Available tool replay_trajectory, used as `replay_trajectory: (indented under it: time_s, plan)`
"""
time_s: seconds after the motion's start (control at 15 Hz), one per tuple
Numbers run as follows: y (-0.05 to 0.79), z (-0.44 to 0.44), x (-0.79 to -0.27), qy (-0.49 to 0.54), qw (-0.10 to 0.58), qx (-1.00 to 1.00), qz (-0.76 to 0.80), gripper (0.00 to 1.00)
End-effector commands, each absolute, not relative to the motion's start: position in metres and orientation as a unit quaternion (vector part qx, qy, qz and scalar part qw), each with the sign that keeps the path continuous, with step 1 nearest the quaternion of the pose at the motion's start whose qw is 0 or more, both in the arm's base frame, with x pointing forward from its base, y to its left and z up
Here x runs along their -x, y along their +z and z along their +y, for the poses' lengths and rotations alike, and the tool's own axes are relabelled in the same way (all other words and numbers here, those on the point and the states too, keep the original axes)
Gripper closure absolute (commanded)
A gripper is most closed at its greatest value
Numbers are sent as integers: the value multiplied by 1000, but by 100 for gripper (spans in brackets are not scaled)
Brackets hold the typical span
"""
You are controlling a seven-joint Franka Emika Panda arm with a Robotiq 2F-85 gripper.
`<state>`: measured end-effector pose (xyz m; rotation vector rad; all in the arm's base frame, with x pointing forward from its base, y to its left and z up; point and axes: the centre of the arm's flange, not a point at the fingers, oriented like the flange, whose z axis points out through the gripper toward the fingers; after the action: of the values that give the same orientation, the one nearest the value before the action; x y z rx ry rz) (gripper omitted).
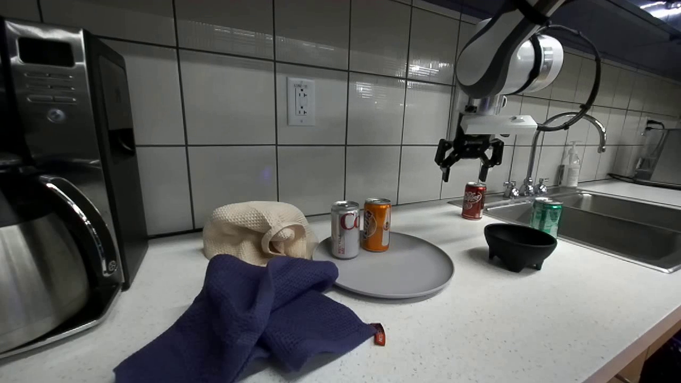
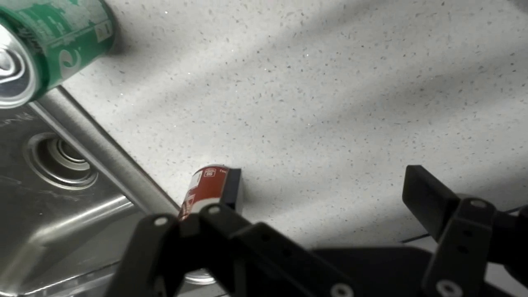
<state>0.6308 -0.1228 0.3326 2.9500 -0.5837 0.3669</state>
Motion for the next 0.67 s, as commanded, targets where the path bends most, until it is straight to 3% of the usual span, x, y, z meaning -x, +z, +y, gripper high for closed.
replay_trajectory:
  time_s: [0.0, 0.6]
  plan:
    - [333, -146, -636, 117, 42, -973, -194, 0]
    - [322, -188, -658, 102, 44, -971, -213, 0]
